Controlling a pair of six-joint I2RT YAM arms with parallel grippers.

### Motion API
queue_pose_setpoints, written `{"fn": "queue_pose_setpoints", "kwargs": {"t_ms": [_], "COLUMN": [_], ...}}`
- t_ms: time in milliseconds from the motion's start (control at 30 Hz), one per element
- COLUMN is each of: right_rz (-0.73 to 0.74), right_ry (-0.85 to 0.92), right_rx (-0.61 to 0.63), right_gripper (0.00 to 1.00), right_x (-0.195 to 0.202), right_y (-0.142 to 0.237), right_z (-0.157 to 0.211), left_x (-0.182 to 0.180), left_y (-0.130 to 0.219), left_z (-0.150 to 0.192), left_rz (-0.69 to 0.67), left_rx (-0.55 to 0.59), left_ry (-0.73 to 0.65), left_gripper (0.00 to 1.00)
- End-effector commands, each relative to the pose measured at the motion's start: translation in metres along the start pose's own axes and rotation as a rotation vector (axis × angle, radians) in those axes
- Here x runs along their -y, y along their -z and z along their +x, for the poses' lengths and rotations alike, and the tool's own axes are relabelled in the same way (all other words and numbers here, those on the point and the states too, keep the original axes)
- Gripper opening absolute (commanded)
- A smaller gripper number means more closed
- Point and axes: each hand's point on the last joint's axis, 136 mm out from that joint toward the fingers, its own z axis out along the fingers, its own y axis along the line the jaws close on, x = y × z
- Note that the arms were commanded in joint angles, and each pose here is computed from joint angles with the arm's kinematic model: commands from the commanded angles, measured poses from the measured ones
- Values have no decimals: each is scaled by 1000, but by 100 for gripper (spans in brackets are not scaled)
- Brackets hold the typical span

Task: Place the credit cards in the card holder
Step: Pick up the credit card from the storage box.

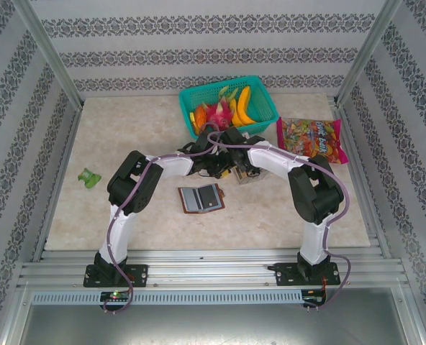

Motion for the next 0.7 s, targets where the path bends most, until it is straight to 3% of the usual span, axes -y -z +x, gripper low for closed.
{"fn": "queue_pose_setpoints", "kwargs": {"t_ms": [0, 667], "right_rz": [65, 50], "right_ry": [0, -17], "right_rx": [-3, 22], "right_gripper": [38, 19], "right_x": [14, 18], "right_y": [-3, 7], "right_z": [3, 0], "left_x": [-24, -22], "left_y": [-11, -10], "left_z": [15, 16], "left_rz": [-79, -73], "left_rx": [-36, -41], "left_ry": [14, 6], "left_gripper": [52, 51]}}
